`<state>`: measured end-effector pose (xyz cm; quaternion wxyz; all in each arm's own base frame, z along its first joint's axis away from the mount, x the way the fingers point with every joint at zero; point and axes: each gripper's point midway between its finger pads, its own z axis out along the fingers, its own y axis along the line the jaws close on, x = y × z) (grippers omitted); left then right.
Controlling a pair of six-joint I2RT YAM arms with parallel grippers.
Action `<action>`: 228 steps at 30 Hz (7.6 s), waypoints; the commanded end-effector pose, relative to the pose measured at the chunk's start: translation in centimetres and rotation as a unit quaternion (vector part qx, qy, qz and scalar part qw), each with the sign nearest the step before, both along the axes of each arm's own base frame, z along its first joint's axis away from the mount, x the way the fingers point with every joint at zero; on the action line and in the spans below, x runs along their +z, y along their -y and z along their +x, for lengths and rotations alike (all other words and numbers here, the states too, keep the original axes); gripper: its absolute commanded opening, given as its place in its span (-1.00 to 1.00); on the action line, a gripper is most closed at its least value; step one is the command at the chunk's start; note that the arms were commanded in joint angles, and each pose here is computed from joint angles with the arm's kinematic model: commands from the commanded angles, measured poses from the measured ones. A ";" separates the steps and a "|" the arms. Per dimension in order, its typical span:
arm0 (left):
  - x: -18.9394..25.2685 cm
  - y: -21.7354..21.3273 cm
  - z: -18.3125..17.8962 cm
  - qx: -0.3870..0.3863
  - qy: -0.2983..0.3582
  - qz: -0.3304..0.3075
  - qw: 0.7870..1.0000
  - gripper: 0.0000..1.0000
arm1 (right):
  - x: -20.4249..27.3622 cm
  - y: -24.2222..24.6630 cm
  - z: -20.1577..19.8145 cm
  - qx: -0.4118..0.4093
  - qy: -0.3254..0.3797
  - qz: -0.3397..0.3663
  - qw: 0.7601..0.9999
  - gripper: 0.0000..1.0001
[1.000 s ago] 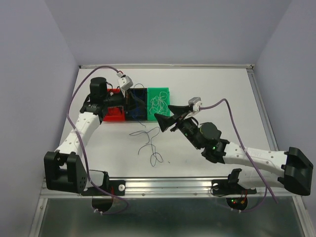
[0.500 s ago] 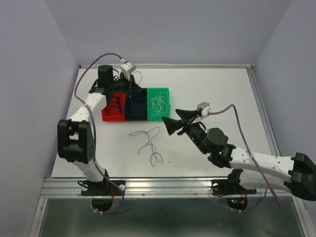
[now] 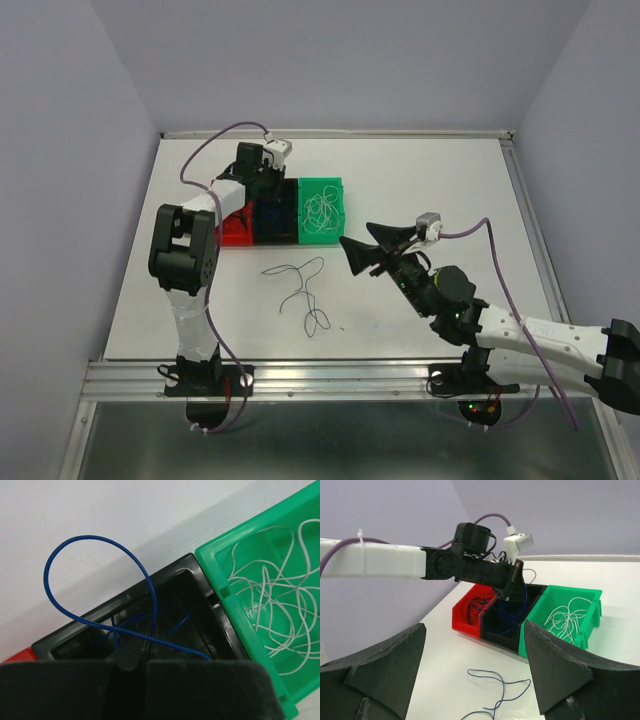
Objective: Untangle the cables
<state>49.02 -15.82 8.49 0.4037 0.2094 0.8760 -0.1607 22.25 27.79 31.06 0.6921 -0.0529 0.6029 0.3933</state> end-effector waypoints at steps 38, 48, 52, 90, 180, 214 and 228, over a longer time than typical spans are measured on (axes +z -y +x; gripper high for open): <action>9.1 -0.7 -13.2 -0.037 0.061 0.121 0.990 0.98 | -8.4 0.0 1.1 -0.051 -0.166 -0.123 0.977 0.91; 2.3 6.1 -24.8 -0.221 -0.001 0.149 0.964 0.98 | -8.0 1.3 0.8 -0.062 -0.166 -0.101 0.979 0.91; -1.1 6.9 -26.4 -0.262 -0.035 0.181 0.947 0.98 | -7.7 2.1 0.6 -0.067 -0.164 -0.088 0.980 0.91; 12.9 4.3 -15.9 -0.144 0.075 0.158 0.974 -1.00 | -7.0 4.1 -0.4 -0.064 -0.148 -0.061 0.985 0.90; -3.1 -1.0 -3.6 -0.061 -0.058 0.180 0.980 -1.00 | -7.0 3.9 -0.5 -0.055 -0.139 -0.062 0.987 0.88; 3.2 1.0 -18.2 -0.163 0.019 0.229 0.959 0.25 | -7.1 3.1 -0.2 -0.053 -0.144 -0.068 0.986 0.88; -3.7 3.3 -17.6 -0.187 -0.040 0.230 0.954 0.11 | -7.2 3.2 -0.2 -0.054 -0.142 -0.069 0.986 0.88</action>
